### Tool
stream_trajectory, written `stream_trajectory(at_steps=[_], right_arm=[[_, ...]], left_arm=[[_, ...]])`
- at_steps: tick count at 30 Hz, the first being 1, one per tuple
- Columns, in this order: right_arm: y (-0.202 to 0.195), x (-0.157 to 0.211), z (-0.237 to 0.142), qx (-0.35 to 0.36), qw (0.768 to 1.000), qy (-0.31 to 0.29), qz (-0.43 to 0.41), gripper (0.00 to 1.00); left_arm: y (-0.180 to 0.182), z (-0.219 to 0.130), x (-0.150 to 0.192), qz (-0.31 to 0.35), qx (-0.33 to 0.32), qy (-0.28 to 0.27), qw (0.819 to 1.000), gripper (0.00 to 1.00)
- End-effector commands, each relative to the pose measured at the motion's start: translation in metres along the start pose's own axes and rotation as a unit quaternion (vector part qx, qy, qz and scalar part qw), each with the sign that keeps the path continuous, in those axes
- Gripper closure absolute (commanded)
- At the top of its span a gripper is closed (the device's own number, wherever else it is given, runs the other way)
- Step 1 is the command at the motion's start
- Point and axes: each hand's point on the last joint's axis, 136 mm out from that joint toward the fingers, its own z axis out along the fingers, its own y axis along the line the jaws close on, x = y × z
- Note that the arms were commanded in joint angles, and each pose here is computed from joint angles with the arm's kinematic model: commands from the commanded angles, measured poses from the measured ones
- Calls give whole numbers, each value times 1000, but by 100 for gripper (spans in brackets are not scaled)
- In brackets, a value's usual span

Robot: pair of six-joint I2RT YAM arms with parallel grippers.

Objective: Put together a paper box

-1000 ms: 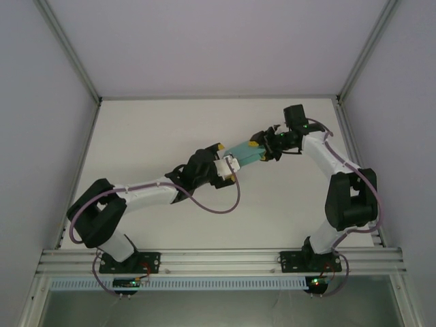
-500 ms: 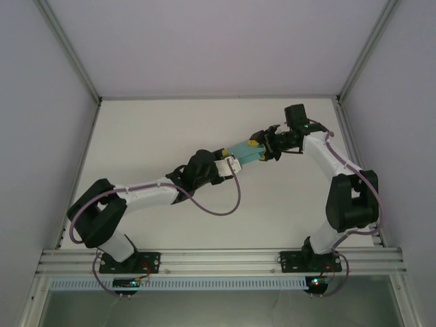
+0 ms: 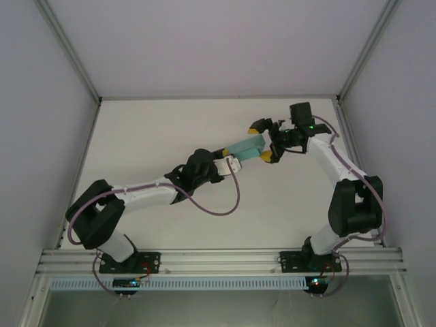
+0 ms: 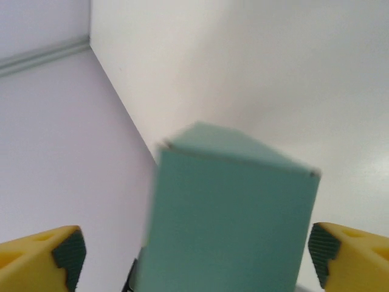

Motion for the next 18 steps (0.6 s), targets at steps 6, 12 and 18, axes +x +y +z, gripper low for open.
stream_trajectory(at_steps=[6,12,18], right_arm=[[21,-63,-79,91,905,-261,-322,1],[18,-50,-82,95,831,-255,-485,1],[26,8,-51,56,740,-143,-655,1]], left_arm=[[-5,-20,21,-88,152,84,981,74],[-26,-52,45,-120,302,153,933,73],[-44,-51,70,-119,368,228,894,75]])
